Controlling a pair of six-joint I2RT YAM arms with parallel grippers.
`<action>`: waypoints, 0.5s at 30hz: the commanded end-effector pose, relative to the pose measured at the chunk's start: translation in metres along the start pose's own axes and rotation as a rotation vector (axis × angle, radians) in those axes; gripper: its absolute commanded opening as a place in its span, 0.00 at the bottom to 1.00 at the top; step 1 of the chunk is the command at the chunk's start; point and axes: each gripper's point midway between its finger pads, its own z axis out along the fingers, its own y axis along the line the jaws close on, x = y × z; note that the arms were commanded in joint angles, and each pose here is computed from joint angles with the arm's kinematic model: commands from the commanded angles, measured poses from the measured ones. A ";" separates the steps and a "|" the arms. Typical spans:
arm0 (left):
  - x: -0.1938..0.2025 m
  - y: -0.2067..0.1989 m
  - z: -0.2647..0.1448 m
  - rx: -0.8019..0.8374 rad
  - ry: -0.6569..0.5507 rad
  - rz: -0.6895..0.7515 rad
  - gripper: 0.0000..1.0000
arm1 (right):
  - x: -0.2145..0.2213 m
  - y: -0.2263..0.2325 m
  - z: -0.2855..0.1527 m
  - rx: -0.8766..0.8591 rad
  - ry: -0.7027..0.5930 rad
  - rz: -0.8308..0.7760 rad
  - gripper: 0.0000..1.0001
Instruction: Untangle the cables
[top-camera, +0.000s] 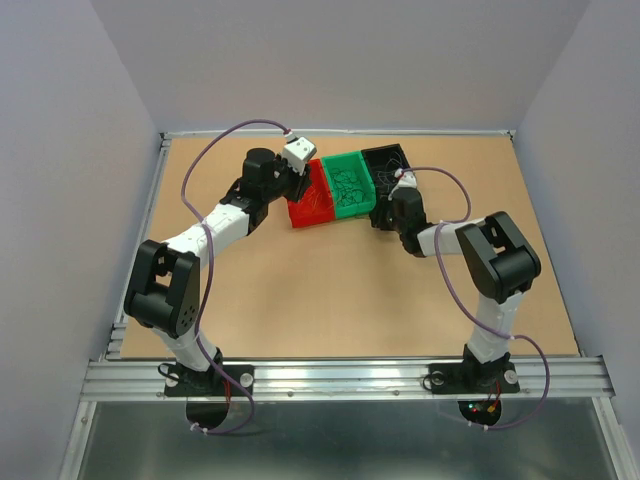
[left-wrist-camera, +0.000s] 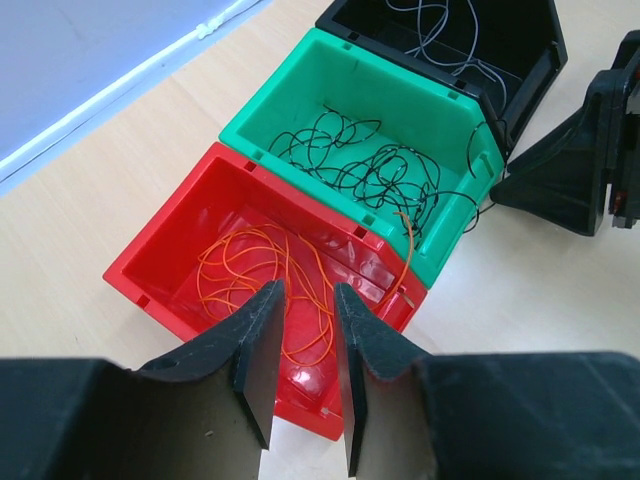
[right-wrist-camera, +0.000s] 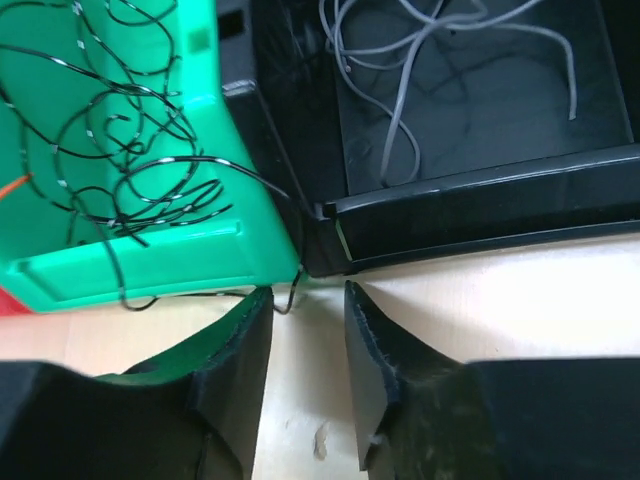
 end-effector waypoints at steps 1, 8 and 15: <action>-0.035 0.003 -0.012 -0.017 -0.085 0.041 0.38 | -0.034 0.015 0.013 -0.032 -0.115 0.018 0.35; -0.036 0.004 -0.013 -0.018 -0.087 0.041 0.38 | -0.041 0.025 -0.008 -0.087 -0.127 0.003 0.00; -0.035 0.004 -0.011 -0.021 -0.083 0.040 0.38 | -0.055 0.046 -0.033 -0.139 -0.133 -0.044 0.00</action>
